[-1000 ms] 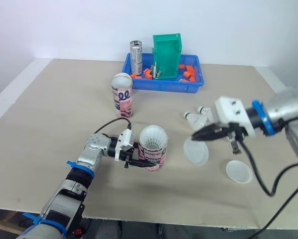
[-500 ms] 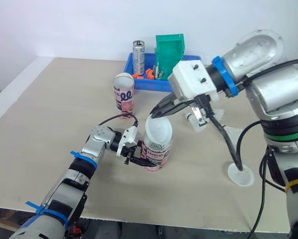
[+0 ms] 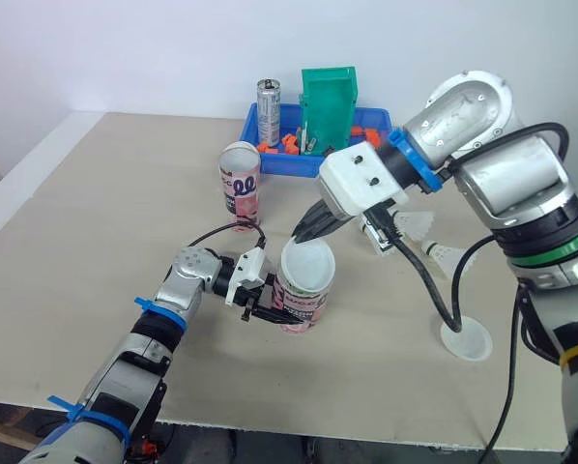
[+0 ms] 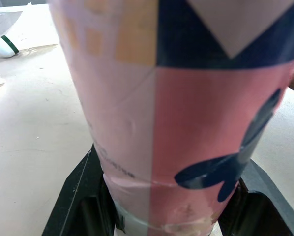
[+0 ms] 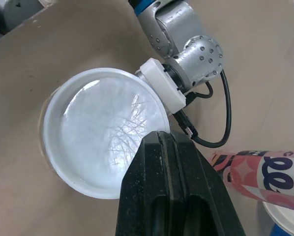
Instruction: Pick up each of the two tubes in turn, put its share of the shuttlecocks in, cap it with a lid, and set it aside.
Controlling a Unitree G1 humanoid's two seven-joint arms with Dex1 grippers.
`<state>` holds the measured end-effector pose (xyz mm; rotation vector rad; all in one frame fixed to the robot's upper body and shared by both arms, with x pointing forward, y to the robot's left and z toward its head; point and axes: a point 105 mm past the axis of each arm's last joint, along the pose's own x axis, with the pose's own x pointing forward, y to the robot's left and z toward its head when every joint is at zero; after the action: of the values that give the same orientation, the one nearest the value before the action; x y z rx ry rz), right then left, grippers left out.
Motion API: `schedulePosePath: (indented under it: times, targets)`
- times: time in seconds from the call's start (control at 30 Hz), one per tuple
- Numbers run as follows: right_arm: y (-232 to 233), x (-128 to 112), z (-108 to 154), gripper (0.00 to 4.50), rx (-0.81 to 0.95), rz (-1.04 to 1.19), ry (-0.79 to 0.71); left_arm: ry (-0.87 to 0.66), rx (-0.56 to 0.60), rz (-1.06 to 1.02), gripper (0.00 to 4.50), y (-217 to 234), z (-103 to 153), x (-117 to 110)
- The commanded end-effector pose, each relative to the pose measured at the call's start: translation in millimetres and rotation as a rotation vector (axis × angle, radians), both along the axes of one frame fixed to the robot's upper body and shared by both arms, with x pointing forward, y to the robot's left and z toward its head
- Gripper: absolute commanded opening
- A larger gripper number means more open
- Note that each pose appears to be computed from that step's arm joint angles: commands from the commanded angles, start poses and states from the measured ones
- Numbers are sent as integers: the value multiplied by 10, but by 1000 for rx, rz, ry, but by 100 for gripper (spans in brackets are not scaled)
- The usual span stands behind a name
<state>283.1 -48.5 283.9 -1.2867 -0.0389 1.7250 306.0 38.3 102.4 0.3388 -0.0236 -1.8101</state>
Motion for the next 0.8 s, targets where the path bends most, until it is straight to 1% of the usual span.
schedulePosePath:
  times: [0.03, 0.17, 0.4, 0.53, 0.67, 0.8]
  targets:
    - [-23, -126, 54, 3, -40, 58, -18, 96, 149, 35, 221, 126, -392, -69]
    - [6, -168, 44, 3, -40, 74, -4, 97, 146, 43, 221, 141, -397, -70]
    - [50, -117, 214, 3, 10, 69, 7, 98, 143, 53, 221, 136, -398, -56]
    - [66, -133, 317, 3, 32, 85, 4, 100, 139, 58, 221, 134, -403, -56]
    - [66, -161, 273, 3, 13, 102, 13, 101, 138, 63, 221, 138, -404, -58]
    - [60, -144, 166, 3, -9, 101, 27, 101, 137, 67, 221, 142, -404, -55]
